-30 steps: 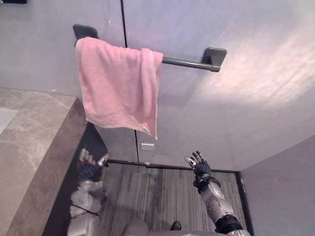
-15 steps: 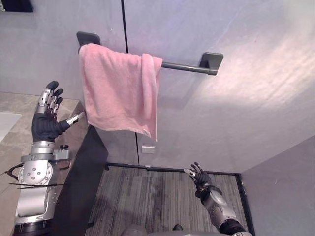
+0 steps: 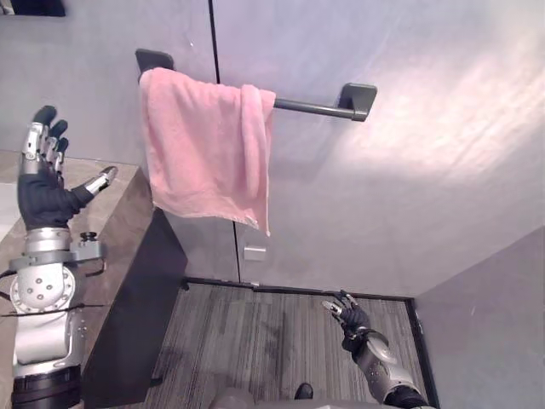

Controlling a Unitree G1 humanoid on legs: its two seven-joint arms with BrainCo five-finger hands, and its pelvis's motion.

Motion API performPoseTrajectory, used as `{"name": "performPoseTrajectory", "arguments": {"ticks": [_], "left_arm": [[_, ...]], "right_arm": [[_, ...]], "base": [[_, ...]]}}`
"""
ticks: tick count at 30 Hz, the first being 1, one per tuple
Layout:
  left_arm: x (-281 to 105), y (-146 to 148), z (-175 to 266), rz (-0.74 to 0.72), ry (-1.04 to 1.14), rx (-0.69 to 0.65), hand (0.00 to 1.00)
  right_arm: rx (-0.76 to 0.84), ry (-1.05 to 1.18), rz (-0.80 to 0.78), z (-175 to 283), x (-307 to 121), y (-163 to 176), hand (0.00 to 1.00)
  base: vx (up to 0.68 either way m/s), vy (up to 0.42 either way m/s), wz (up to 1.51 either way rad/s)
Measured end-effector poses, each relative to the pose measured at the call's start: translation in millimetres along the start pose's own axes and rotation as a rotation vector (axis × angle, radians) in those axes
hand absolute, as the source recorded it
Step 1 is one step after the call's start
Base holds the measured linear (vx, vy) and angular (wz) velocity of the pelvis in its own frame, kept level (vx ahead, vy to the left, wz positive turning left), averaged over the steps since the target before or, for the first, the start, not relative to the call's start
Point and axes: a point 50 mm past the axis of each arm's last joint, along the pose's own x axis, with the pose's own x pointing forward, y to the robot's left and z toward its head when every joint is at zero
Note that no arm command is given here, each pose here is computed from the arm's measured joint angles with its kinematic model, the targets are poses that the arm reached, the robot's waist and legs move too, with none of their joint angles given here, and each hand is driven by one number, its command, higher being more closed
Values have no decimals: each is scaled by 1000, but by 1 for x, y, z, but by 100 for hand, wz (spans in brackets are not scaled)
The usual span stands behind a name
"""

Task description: Organize washtable

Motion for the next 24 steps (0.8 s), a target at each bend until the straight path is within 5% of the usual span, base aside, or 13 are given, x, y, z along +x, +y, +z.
{"name": "performPoseTrajectory", "arguments": {"ticks": [17,24], "left_arm": [[64,42,1,140,3,-47,0],[90,42,7,87,17,-116,0]], "right_arm": [[0,-35,35,3,-5,3,0],[12,-81,55,14,-5,7,0]], "base": [[-4,12,-5],[-57,28,-3]]}}
